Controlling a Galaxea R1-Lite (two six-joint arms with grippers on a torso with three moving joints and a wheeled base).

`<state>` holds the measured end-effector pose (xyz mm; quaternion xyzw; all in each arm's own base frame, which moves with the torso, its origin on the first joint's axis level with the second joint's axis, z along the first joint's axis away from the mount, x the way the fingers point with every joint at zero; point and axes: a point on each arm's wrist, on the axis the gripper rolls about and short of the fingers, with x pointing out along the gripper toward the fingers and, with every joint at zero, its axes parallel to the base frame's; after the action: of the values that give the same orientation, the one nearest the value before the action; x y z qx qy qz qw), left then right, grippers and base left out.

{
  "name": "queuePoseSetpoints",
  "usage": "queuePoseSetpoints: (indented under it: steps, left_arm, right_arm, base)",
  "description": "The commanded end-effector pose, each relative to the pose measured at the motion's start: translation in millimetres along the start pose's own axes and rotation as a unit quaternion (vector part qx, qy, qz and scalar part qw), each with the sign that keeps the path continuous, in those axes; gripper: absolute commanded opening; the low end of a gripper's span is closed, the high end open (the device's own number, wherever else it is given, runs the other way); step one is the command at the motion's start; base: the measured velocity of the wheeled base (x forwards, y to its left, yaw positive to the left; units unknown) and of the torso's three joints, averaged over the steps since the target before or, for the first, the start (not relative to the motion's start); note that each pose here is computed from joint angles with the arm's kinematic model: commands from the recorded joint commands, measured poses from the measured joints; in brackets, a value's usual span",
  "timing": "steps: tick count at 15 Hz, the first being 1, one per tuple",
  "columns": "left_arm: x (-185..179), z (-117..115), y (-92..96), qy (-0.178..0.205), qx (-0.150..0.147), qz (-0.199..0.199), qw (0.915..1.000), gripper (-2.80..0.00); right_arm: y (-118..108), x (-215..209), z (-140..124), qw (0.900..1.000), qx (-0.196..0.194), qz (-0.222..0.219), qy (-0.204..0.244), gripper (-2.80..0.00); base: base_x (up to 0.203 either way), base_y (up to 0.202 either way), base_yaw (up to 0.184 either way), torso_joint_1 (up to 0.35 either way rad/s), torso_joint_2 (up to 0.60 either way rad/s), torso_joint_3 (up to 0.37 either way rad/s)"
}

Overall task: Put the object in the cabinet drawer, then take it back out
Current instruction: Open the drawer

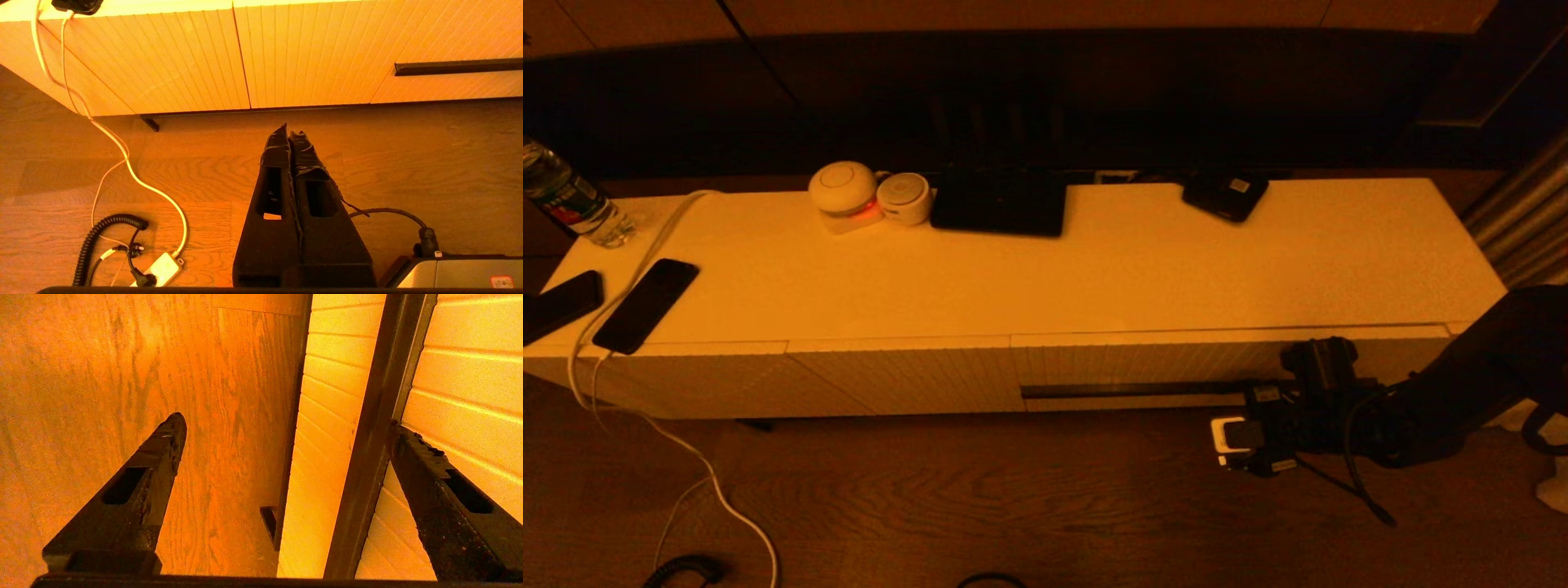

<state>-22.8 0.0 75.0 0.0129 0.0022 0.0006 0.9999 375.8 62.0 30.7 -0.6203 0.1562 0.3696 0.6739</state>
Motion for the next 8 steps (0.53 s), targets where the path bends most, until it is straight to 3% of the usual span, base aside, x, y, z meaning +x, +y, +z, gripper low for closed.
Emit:
queuePoseSetpoints:
  steps: [1,8]
  left_arm:
    - [0,0,0.0,0.000,0.000,0.000,1.0000,-2.80]
    - [0,0,0.0,0.000,0.000,0.000,1.0000,-2.80]
  right_arm:
    - [-1,8,-3,1.000,-0.003,-0.002,0.001,0.00]
    - [-12,23,-11,1.000,0.004,-0.023,0.006,0.00]
  base:
    - [0.000,0.000,0.000,0.000,0.00,0.000]
    - [0.000,0.000,0.000,0.000,0.00,0.000]
